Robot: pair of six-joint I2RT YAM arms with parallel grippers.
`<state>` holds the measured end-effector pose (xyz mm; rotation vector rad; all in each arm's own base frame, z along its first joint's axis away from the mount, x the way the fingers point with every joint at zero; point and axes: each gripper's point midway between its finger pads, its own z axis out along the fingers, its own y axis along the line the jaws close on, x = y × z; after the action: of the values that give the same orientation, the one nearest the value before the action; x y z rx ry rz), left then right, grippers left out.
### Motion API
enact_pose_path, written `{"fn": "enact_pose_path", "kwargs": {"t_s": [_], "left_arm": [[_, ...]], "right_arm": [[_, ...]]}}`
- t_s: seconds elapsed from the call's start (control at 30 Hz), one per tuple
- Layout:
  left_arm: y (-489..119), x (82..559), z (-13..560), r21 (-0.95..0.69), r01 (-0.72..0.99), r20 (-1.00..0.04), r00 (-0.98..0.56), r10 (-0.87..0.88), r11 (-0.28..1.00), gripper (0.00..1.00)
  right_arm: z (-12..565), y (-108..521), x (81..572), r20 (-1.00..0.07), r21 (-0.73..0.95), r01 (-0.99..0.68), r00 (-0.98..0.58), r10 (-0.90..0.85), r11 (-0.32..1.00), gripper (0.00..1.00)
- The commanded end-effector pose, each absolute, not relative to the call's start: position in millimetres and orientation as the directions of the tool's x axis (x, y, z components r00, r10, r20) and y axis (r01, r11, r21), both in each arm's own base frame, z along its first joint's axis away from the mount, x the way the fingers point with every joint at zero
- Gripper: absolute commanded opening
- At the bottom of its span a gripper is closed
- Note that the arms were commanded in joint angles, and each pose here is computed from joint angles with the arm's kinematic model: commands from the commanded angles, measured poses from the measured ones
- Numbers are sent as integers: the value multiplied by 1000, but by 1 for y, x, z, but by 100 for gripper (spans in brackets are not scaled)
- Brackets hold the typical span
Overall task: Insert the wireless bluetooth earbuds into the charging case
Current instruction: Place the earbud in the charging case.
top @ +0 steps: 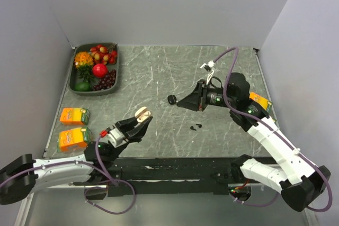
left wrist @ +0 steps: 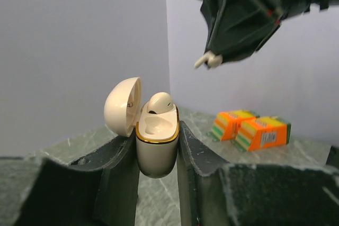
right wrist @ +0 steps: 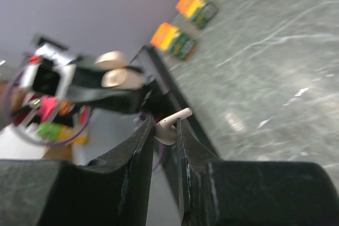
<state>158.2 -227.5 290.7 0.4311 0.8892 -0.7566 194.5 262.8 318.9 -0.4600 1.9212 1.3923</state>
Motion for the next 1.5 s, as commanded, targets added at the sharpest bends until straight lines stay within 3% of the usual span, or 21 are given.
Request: {"fn": "enact_pose_path", "kwargs": {"t_s": [0.0,0.3,0.47,0.77,0.9,1.07,1.47], "left_arm": [[-213,148,301,31,745,-748,460,-479,666,1],[-235,142,303,75,787,-736,457,-499,612,1],[-239,137,313,105,794,-721,476,-504,599,1],[-240,109,320,207,836,-684,496,-536,509,1],[-255,99,317,271,856,-700,489,-520,440,1],[-275,94,314,320,871,-724,479,-497,373,1],[-299,111,300,330,866,-777,475,-414,376,1]], "right_arm": [[352,262,144,-700,709,-689,-713,39,150,0],[368,252,99,-733,672,-733,-678,46,-105,0],[359,247,79,-702,701,-673,-709,-64,-235,0],[347,245,69,-658,748,-612,-735,-164,-255,0],[336,248,71,-611,790,-578,-765,-204,-204,0],[332,255,70,-648,761,-629,-726,-229,-158,0],[313,274,68,-611,774,-632,-728,-311,-41,0]]}}
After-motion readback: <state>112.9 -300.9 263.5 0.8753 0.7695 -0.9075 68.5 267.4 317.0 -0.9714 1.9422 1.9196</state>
